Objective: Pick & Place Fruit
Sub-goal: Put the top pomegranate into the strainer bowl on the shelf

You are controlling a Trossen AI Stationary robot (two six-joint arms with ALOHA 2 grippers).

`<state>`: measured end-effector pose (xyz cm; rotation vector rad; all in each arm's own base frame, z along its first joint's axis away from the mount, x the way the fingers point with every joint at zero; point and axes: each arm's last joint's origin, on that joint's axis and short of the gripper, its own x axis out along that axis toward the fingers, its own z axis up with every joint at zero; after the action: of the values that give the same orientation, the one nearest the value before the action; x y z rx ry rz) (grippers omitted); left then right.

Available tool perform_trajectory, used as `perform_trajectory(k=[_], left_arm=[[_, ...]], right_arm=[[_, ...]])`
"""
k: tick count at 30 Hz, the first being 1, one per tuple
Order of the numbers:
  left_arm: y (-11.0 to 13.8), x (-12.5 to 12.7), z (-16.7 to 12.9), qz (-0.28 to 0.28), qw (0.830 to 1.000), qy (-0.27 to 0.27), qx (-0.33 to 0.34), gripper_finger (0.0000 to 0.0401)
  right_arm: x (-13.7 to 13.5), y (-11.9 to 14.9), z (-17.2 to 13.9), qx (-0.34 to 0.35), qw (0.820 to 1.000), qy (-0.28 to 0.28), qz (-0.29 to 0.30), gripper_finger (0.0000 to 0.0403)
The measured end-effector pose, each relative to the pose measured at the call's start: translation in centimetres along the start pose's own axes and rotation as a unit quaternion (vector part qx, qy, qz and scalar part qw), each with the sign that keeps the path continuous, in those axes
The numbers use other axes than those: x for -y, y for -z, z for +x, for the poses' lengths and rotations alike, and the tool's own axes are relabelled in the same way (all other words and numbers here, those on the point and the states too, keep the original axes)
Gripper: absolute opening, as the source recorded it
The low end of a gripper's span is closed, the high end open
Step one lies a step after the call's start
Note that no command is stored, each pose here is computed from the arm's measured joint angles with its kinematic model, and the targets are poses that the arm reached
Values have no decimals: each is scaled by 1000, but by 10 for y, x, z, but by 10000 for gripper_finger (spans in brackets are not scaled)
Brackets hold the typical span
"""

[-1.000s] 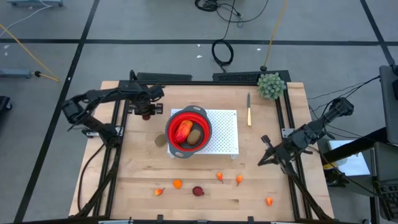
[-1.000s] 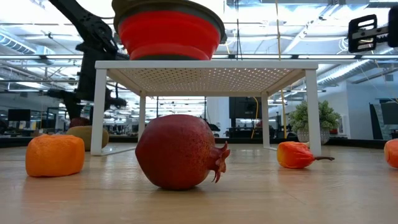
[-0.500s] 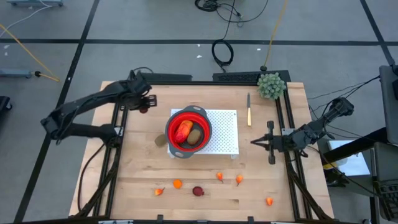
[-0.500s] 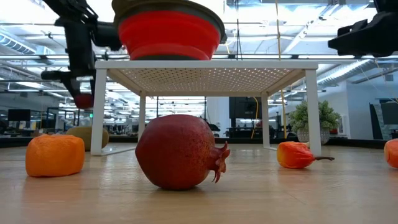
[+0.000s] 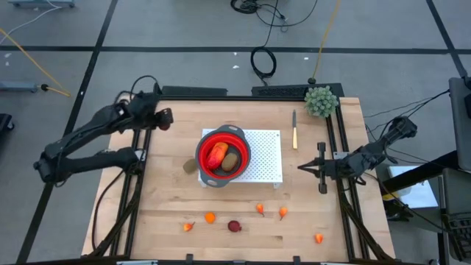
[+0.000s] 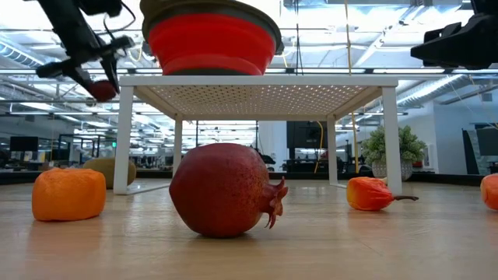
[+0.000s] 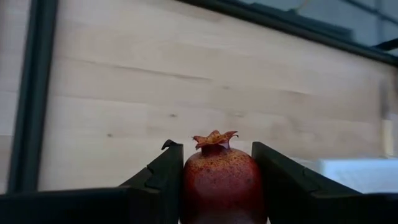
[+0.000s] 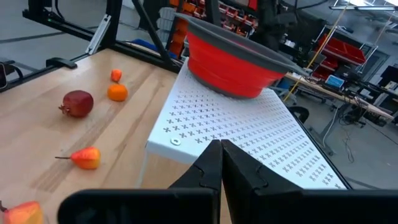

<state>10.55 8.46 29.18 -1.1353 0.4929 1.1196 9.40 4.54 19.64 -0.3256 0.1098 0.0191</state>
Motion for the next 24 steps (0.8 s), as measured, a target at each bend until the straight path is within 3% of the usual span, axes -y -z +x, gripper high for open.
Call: perform_trajectory(k=[6, 10, 16, 24], left_arm=[[8, -3, -20, 3, 998, 61, 14, 166], [10, 3, -30, 13, 992, 124, 31, 166], [11, 21, -40, 32, 972, 226, 54, 166], [14, 38, -49, 54, 946, 313, 66, 166]], right_arm=[[4, 2, -7, 9, 1000, -5, 5, 0], [5, 3, -13, 26, 998, -49, 8, 0], [6, 9, -20, 28, 995, -93, 3, 0], [8, 8, -19, 29, 996, -78, -7, 0]])
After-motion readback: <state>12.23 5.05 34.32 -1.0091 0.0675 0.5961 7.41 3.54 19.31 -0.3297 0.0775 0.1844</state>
